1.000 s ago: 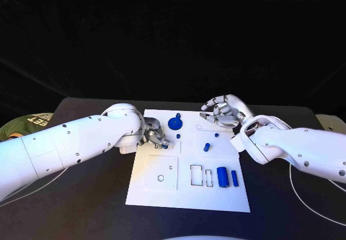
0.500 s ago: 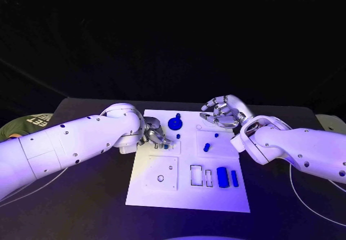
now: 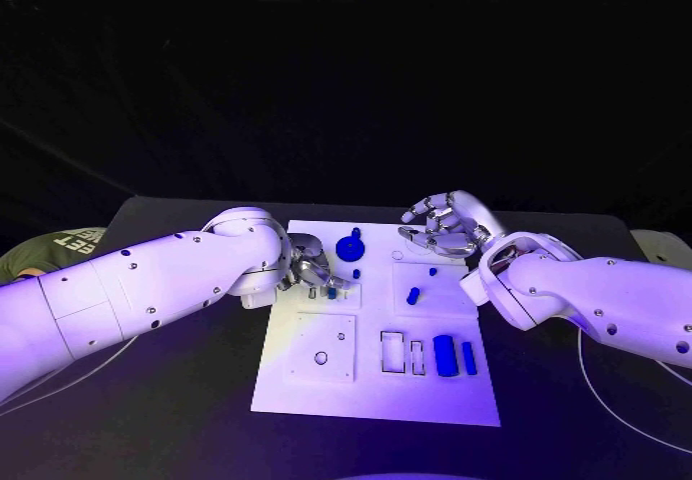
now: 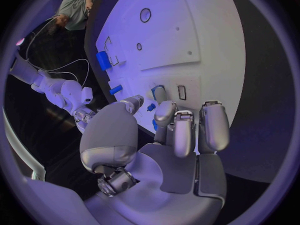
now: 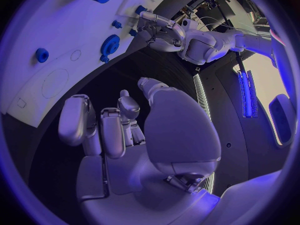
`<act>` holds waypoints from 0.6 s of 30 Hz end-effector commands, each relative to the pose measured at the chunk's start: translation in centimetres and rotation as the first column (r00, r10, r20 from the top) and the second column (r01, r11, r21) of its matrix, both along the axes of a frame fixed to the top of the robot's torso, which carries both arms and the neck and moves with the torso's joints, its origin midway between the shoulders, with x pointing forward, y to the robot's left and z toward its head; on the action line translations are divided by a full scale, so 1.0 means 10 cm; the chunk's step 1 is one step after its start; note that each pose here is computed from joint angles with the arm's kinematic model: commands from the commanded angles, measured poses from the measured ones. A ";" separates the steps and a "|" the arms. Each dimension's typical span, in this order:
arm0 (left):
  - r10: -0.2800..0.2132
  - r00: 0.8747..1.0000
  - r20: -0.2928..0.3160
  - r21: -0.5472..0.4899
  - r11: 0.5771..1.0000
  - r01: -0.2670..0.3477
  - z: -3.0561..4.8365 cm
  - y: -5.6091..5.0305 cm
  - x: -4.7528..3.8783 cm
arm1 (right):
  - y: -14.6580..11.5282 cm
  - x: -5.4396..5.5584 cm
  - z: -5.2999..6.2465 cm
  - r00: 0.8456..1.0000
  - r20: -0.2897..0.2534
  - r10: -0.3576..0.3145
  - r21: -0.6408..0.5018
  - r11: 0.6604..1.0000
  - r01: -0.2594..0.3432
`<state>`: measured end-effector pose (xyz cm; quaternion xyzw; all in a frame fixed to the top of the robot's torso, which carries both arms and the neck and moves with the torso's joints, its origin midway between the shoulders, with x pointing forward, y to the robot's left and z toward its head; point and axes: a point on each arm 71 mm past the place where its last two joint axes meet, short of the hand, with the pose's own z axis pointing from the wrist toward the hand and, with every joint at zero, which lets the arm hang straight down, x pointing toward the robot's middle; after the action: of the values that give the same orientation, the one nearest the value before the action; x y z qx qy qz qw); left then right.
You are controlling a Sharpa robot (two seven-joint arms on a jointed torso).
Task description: Assemble the parts on the task board
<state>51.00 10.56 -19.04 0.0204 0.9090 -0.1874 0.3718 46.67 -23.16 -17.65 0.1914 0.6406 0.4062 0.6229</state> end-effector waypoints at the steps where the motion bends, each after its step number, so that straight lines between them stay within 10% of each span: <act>1: -0.001 1.000 -0.007 -0.011 1.000 0.001 0.005 -0.01 -0.010 | 0.01 0.00 0.00 1.000 0.003 0.012 -0.002 1.000 -0.012; 8: 0.011 1.000 0.009 -0.021 1.000 -0.011 0.058 0.05 0.003 | 0.00 0.00 0.00 1.000 0.003 0.010 -0.002 1.000 -0.010; 18: 0.082 0.992 0.093 -0.084 0.994 -0.074 0.360 0.30 0.091 | -0.03 0.01 -0.01 1.000 0.002 0.000 -0.006 1.000 0.000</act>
<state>51.78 13.55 -16.01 -0.0109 0.8910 -0.1947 0.4099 46.79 -23.47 -17.70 0.1929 0.6405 0.4027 0.6248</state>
